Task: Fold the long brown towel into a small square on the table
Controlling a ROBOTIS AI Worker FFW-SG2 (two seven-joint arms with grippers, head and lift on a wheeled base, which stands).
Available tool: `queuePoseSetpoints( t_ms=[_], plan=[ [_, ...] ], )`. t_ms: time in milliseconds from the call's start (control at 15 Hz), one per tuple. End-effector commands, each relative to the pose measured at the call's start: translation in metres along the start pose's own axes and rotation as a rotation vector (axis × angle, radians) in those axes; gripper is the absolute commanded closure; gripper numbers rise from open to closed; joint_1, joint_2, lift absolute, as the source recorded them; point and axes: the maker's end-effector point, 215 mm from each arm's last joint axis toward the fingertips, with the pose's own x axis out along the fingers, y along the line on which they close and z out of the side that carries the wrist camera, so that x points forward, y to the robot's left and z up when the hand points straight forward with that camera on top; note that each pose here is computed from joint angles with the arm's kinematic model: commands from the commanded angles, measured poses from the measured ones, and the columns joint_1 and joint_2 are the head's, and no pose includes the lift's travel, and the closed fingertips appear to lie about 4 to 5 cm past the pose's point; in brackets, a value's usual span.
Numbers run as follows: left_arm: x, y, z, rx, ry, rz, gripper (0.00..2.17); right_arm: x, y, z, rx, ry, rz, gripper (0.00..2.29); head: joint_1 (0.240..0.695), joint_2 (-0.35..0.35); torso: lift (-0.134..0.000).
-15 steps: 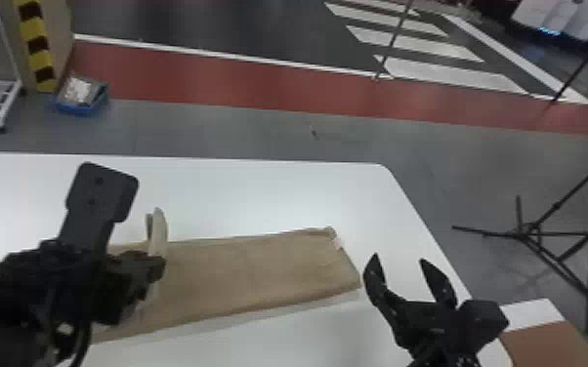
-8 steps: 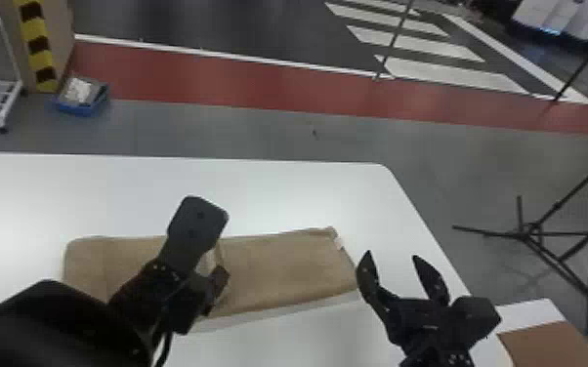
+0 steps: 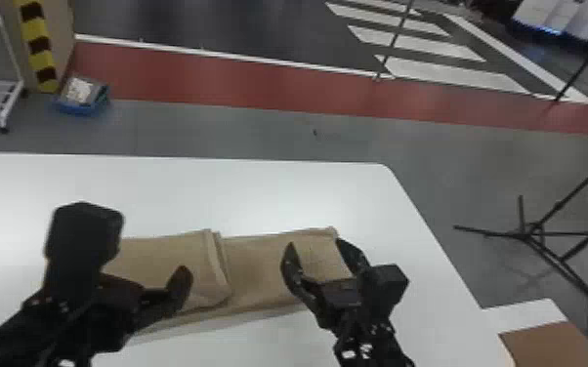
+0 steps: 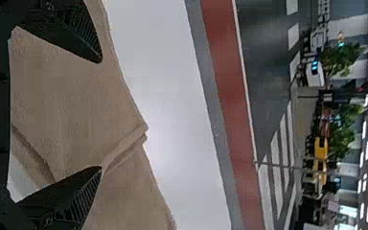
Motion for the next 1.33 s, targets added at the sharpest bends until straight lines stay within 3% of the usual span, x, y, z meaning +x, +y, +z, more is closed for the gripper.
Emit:
queuePoseSetpoints(
  t_ms=[0, 133, 200, 267, 333, 467, 933, 1267],
  plan=[
    [-0.019, 0.058, -0.010, -0.069, -0.070, 0.082, 0.04, 0.021, 0.058, -0.009, -0.024, 0.036, 0.096, 0.10, 0.695, -0.232, -0.112],
    [-0.038, 0.092, -0.018, -0.098, -0.113, 0.127, 0.04, 0.033, 0.108, -0.021, -0.046, 0.070, 0.180, 0.11, 0.695, -0.125, -0.112],
    [-0.046, 0.103, -0.020, -0.103, -0.136, 0.141, 0.04, 0.038, 0.127, -0.028, -0.060, 0.084, 0.212, 0.11, 0.695, -0.026, -0.112],
    [-0.049, 0.108, -0.023, -0.110, -0.142, 0.144, 0.04, 0.040, 0.142, -0.036, -0.068, 0.106, 0.234, 0.11, 0.695, -0.026, -0.112],
    [-0.049, 0.105, -0.028, -0.119, -0.141, 0.124, 0.04, 0.040, 0.149, -0.043, -0.076, 0.127, 0.244, 0.13, 0.695, 0.052, -0.112],
    [-0.046, 0.101, -0.028, -0.119, -0.155, 0.107, 0.04, 0.038, 0.151, -0.054, -0.077, 0.156, 0.243, 0.14, 0.695, 0.100, -0.112],
    [-0.035, 0.087, -0.026, -0.133, -0.187, 0.059, 0.04, 0.044, 0.141, -0.078, -0.098, 0.210, 0.222, 0.22, 0.695, 0.103, -0.112],
    [-0.043, 0.108, 0.007, -0.137, -0.419, 0.163, 0.04, 0.044, 0.135, -0.076, -0.099, 0.203, 0.212, 0.29, 0.695, 0.087, -0.112]
  ],
)
